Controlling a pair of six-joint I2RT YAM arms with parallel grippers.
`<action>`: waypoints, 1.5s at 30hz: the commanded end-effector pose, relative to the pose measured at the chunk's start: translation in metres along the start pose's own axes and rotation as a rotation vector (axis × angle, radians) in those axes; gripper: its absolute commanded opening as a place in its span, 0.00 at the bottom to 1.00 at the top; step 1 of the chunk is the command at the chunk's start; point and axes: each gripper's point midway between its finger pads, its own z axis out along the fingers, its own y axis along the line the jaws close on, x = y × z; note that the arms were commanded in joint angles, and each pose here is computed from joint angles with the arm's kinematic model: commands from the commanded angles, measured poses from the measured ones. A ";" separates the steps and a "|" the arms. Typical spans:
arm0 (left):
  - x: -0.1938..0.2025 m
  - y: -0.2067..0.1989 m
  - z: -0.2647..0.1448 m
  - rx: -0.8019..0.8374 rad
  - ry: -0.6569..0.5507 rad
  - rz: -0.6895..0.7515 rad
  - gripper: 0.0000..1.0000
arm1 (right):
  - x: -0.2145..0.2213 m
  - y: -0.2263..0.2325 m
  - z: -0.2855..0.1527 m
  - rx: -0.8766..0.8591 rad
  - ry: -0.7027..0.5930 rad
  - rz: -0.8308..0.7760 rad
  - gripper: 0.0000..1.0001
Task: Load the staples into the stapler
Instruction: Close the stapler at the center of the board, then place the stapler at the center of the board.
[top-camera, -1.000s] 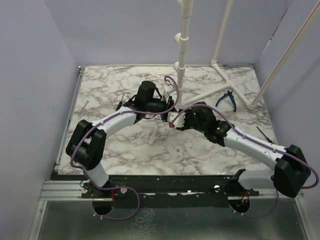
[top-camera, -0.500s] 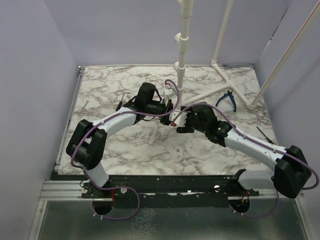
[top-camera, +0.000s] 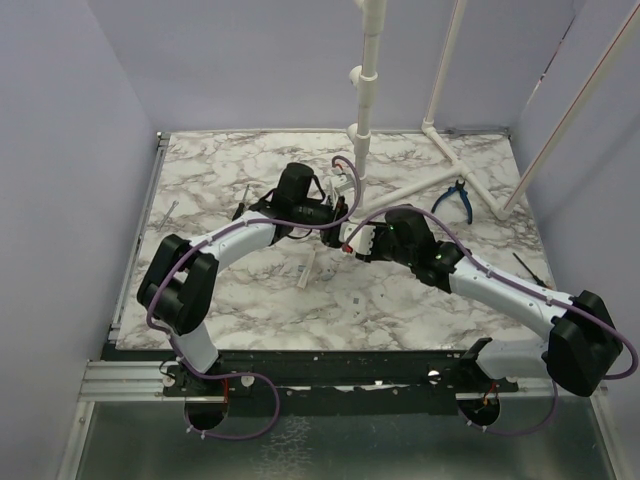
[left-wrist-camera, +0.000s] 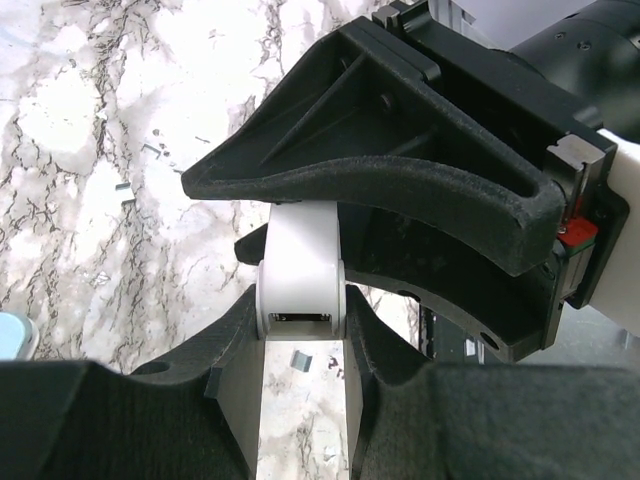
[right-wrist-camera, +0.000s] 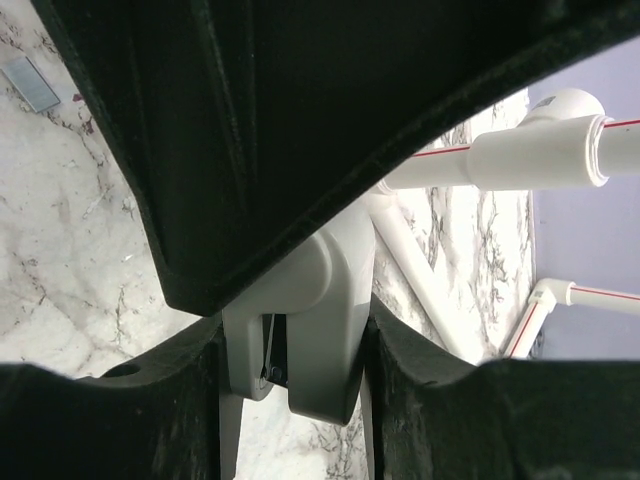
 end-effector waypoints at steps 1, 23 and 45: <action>0.005 0.010 -0.005 -0.006 0.014 0.004 0.00 | -0.007 -0.006 -0.002 0.015 -0.027 0.026 0.49; 0.068 0.115 -0.107 -0.250 0.293 0.512 0.00 | 0.043 0.015 0.010 -0.067 0.090 0.218 0.88; 0.091 0.176 -0.104 -0.244 0.370 0.574 0.12 | 0.060 0.025 0.018 -0.084 0.146 0.223 0.88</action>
